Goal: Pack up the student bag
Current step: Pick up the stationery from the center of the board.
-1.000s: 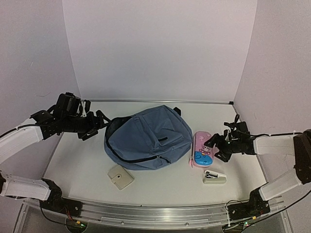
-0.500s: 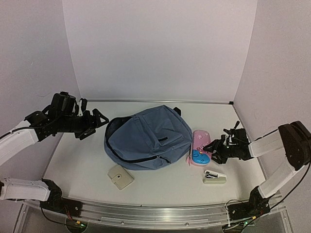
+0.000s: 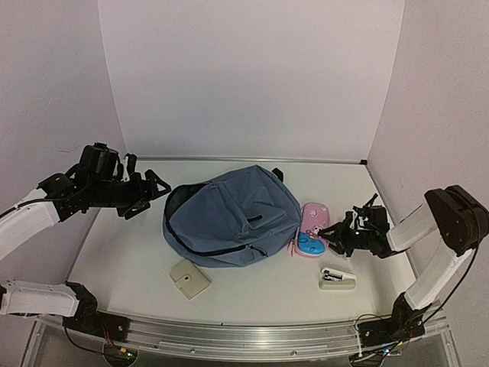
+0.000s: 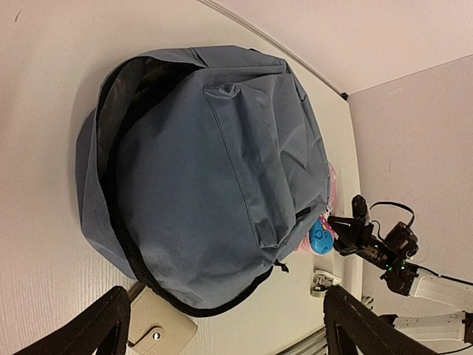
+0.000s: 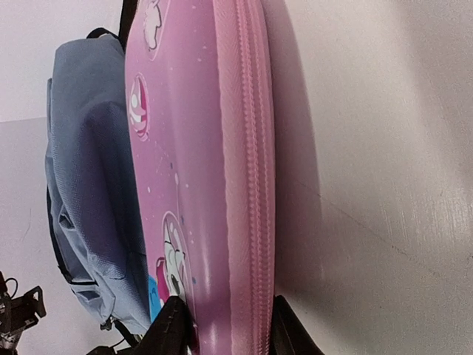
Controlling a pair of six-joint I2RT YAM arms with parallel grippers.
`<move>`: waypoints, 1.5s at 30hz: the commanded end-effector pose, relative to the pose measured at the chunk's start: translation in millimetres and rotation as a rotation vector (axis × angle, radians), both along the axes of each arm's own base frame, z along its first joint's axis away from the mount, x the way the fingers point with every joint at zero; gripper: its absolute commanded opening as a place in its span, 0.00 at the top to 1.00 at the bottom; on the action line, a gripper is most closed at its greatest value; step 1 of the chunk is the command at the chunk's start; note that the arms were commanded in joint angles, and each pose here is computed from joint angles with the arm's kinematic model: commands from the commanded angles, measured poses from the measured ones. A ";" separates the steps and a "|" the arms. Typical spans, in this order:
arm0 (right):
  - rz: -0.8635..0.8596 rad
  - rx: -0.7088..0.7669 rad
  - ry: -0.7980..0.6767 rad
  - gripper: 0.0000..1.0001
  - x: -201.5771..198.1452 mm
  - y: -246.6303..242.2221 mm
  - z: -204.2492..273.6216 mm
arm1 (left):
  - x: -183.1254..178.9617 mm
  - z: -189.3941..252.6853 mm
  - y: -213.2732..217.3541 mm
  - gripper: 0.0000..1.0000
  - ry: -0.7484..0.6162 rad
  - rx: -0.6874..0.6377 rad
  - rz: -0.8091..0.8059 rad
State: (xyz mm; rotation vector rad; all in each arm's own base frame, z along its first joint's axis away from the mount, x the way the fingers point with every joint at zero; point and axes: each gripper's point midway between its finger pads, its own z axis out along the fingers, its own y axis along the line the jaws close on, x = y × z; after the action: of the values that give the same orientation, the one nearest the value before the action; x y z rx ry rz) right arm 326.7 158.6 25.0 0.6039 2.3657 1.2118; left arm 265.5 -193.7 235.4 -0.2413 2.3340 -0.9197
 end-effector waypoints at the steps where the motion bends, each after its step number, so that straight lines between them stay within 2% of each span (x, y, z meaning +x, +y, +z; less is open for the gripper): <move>1: -0.084 0.011 -0.114 1.00 12.0 -9.6 39.1 | 1.9 20.1 -3.7 0.10 -0.043 -0.024 -0.022; 5: -0.152 -0.022 -0.198 1.00 14.5 -22.7 75.6 | 0.1 27.7 -7.7 0.09 -0.067 -0.031 -0.057; 9: -0.179 -0.125 -0.286 1.00 10.6 -37.7 115.6 | -3.0 39.7 -12.9 0.09 -0.107 -0.051 -0.102; 12: -0.150 -0.211 -0.395 1.00 5.6 -43.3 157.8 | -5.3 46.2 -17.1 0.09 -0.132 -0.057 -0.140; 15: -0.035 -0.253 -0.503 1.00 -5.6 -33.8 196.0 | -9.1 53.5 -24.7 0.09 -0.161 -0.063 -0.204; 19: 0.162 -0.230 -0.531 1.00 -21.0 -8.8 216.4 | -18.0 62.8 -42.4 0.09 -0.198 -0.082 -0.348; 23: 0.325 -0.174 -0.548 1.00 -35.8 27.4 225.7 | -31.7 70.7 -62.9 0.02 -0.188 -0.139 -0.508; 29: 0.618 -0.109 -0.553 1.00 -70.3 112.5 224.5 | -60.3 71.8 -90.7 0.00 -0.135 -0.209 -0.703; 38: 0.983 -0.004 -0.573 1.00 -127.5 214.8 225.4 | -79.2 42.4 -117.5 0.00 -0.022 -0.184 -0.807; 45: 1.136 0.072 -0.578 1.00 -154.4 253.2 228.6 | -82.1 33.9 -119.7 0.00 0.011 -0.184 -0.824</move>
State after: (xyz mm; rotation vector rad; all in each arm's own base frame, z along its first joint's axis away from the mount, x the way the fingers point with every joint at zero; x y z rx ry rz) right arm 183.1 391.6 220.4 -0.9728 2.2439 1.4638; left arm 185.9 -308.3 252.8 0.6350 2.4221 -1.4654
